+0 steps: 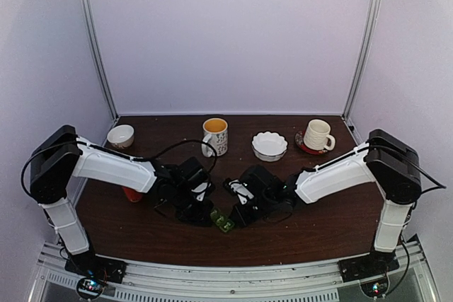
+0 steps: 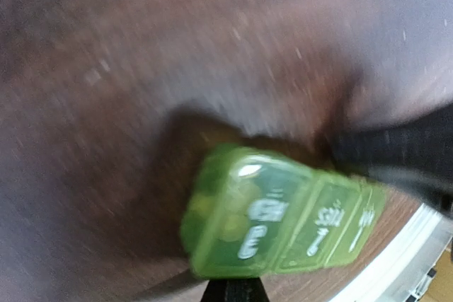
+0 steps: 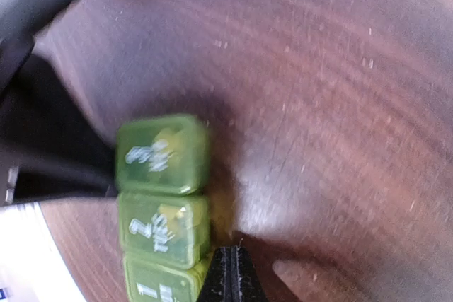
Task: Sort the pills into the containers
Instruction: Place the pill container at the center of the board.
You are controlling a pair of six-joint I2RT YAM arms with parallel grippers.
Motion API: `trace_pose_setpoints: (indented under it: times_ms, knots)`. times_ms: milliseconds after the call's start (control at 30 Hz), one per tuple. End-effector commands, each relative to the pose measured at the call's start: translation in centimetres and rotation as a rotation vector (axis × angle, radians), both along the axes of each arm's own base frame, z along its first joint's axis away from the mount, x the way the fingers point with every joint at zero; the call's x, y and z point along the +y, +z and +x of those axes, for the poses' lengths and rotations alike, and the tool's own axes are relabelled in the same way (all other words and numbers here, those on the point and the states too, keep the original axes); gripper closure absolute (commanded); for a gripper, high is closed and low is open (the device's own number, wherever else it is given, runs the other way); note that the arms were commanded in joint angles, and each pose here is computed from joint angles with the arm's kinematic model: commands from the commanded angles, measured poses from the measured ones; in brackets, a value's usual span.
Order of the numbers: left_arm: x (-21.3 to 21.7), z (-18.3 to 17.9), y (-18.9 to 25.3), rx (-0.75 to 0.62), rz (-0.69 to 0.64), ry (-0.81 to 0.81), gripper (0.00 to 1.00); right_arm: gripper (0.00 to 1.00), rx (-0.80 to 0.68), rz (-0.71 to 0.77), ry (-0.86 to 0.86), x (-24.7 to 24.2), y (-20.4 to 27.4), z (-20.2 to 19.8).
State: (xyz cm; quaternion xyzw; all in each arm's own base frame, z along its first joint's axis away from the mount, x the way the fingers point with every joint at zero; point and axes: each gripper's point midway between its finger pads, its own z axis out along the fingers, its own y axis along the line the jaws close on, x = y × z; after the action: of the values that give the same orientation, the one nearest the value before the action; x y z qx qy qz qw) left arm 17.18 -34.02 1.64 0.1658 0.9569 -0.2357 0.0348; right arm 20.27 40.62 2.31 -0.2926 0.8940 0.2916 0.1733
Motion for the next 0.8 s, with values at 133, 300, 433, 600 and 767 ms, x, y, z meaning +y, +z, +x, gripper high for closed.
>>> trace_pose_setpoints:
  times_ms: [133, 300, 433, 600, 767]
  knots:
    - [-2.2, 5.8, 0.8, -0.108, -0.048, 0.022, 1.0, 1.0, 0.011, 0.108, -0.021, 0.6, 1.9, -1.4]
    - [-4.7, 8.1, 1.6, -0.132, -0.091, -0.013, 1.0, 1.0, -0.015, 0.139, -0.091, 0.0, 2.0, -1.0]
    - [-5.2, 9.2, 1.7, -0.144, -0.093, -0.024, 1.0, 1.0, -0.038, 0.125, -0.132, -0.9, 1.6, -0.5]
    - [-4.3, 9.8, 2.7, -0.184, -0.082, -0.03, 1.0, 1.0, -0.073, 0.173, -0.121, -0.7, 2.7, -0.8]
    - [-1.6, 10.6, 5.4, -0.298, -0.015, 0.006, 1.0, 1.0, -0.198, 0.062, -0.075, -1.1, 2.0, -1.1]
